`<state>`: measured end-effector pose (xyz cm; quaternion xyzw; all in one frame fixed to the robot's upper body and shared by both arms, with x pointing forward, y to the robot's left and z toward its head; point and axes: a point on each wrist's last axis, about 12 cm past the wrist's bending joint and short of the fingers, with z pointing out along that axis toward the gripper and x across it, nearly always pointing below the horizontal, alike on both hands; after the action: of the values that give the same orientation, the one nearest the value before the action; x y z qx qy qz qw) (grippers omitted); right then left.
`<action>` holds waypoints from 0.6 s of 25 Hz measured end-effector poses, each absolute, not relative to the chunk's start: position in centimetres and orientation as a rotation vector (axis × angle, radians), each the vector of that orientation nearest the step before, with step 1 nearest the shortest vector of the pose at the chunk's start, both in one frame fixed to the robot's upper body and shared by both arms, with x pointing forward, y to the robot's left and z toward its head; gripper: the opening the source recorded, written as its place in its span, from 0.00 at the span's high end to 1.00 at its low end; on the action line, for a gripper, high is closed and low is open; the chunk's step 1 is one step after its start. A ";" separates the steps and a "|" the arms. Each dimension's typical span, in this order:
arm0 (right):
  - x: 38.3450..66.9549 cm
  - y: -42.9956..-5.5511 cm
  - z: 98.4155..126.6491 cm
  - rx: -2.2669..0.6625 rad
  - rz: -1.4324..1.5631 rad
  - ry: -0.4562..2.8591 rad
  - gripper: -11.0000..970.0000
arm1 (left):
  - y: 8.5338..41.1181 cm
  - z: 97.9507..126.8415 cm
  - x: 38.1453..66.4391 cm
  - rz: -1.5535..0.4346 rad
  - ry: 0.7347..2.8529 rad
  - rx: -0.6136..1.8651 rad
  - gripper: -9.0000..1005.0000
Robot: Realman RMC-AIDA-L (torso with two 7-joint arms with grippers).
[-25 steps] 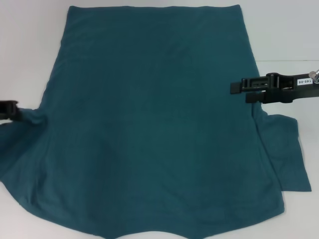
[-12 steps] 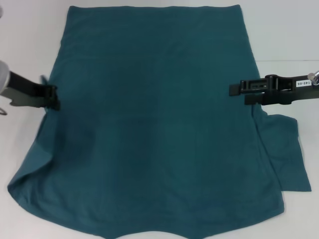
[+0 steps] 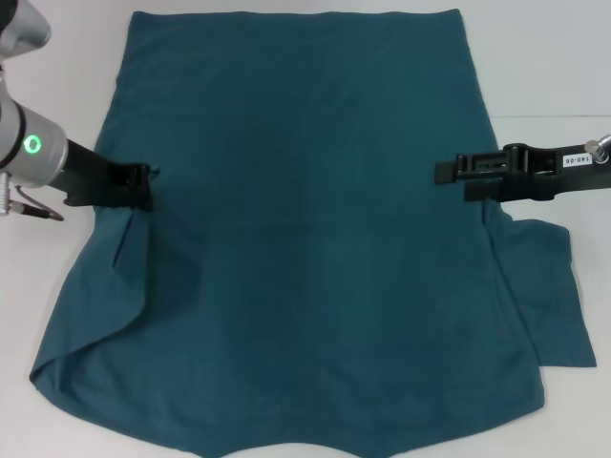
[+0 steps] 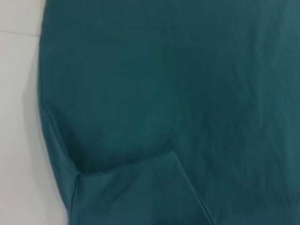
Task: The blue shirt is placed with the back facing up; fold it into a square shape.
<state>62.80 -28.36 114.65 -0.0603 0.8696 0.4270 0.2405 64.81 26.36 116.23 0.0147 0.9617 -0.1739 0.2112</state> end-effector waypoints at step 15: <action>62.6 -28.4 114.5 -0.202 1.162 2.372 0.17 | 26.3 116.6 64.1 -0.817 2.582 0.106 0.85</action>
<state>62.62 -28.40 114.55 -0.0741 0.8683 0.4255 0.2439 64.11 26.34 116.56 0.0384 0.9306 -0.2944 0.2141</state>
